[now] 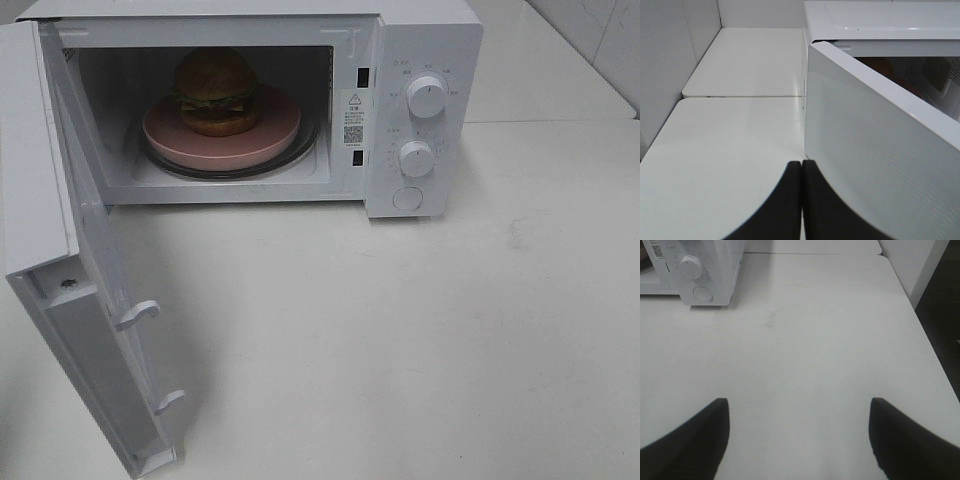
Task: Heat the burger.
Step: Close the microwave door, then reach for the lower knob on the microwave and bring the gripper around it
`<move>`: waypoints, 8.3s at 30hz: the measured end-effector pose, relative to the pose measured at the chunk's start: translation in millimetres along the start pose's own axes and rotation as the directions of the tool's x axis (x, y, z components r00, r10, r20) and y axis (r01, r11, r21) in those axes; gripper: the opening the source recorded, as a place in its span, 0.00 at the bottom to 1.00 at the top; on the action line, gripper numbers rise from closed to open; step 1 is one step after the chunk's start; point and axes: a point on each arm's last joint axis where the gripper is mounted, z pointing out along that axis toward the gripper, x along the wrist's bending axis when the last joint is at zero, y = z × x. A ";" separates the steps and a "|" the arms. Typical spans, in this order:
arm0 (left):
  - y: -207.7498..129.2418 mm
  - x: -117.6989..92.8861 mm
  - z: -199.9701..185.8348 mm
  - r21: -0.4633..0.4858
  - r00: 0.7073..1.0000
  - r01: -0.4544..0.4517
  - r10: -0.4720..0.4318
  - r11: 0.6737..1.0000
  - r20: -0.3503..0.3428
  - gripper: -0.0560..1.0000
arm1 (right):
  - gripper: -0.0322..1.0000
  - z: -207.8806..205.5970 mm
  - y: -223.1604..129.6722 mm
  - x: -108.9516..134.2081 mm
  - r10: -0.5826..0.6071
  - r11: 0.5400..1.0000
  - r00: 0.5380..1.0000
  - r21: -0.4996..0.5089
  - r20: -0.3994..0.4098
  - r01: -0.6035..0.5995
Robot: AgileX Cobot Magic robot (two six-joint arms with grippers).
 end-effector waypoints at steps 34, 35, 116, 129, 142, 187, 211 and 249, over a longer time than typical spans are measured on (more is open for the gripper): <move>-65.4 -3.9 129.4 -0.019 0.978 -0.201 0.201 0.979 0.052 0.05 | 0.74 0.0 0.0 0.0 0.000 1.000 1.000 0.000 0.000 0.000; -70.4 -7.8 134.5 0.006 0.975 -0.208 0.207 0.978 0.078 0.05 | 0.74 0.0 0.0 0.0 0.000 1.000 1.000 0.000 0.000 0.000; -42.8 -234.5 306.9 -0.008 0.897 -0.078 0.074 0.997 0.436 0.05 | 0.74 0.0 0.0 0.0 0.000 1.000 1.000 0.000 0.000 0.000; -45.3 -240.6 318.8 0.035 0.892 -0.108 0.081 0.994 0.444 0.05 | 0.74 0.0 0.0 0.0 0.000 1.000 1.000 0.000 0.000 0.000; -42.5 -252.2 287.0 0.298 0.848 -0.233 0.043 0.926 0.528 0.42 | 0.74 0.0 0.0 0.0 0.000 1.000 1.000 0.000 0.000 0.000; -2.4 -54.5 186.1 0.879 0.967 -0.127 -0.141 0.460 0.214 0.99 | 0.74 0.0 0.0 0.0 0.000 1.000 1.000 0.000 0.000 0.000; -38.5 -15.3 68.4 0.816 0.992 -0.038 -0.075 0.577 0.100 0.99 | 0.74 0.0 0.0 0.0 0.000 1.000 1.000 0.000 0.000 0.000; -36.0 -7.5 -58.1 0.168 0.999 0.040 -0.040 0.985 -0.005 0.99 | 0.74 0.0 0.0 0.0 0.000 1.000 1.000 0.000 0.000 0.000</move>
